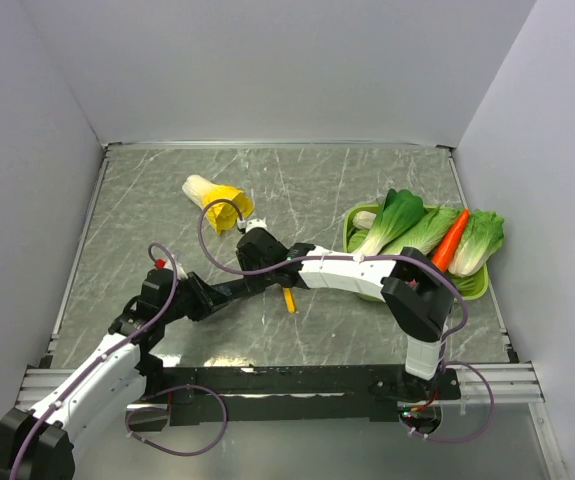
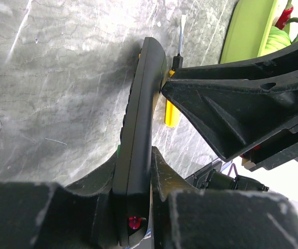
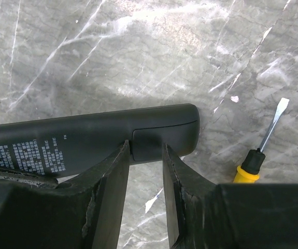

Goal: Unload the batteries from the remote control

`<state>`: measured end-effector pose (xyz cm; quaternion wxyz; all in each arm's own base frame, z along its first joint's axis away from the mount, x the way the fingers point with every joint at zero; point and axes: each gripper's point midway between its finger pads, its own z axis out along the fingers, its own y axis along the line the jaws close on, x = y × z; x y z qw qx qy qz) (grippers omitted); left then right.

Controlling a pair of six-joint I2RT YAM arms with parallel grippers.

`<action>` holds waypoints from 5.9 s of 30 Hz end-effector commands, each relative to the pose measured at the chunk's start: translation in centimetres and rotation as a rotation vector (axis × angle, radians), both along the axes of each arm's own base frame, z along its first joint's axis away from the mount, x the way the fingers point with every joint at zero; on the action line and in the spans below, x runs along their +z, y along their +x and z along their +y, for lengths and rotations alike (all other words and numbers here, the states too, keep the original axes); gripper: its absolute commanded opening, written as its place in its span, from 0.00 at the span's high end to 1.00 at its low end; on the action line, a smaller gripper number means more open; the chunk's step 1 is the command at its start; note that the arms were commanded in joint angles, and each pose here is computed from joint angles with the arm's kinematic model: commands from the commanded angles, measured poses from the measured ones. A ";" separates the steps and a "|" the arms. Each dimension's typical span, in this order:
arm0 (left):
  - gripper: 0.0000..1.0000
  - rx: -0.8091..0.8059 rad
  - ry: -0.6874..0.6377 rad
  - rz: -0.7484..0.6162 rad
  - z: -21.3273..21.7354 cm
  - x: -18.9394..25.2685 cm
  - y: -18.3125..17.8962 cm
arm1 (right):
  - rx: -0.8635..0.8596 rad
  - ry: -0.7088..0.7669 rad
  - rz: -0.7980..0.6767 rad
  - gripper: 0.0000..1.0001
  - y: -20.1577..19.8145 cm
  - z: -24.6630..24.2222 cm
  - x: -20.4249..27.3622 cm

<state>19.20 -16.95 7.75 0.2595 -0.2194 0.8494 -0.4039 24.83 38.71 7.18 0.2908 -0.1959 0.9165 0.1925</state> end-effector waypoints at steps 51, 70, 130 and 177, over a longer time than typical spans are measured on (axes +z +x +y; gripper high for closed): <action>0.99 0.016 0.061 0.046 1.0 -1.5 -0.9 | -0.032 -0.346 -0.037 0.68 -1.4 -1.1 -3.7; 0.99 0.029 0.069 0.053 1.2 -1.6 -0.8 | -0.090 -0.525 -0.149 0.76 -0.6 -2.9 -3.4; 0.99 0.029 0.083 0.061 1.2 -1.9 -0.8 | -0.127 -0.097 -0.210 0.68 2.3 -2.6 4.9; 0.99 0.014 0.072 0.056 1.0 -1.8 -1.0 | 0.024 0.150 0.043 0.57 0.8 2.0 0.9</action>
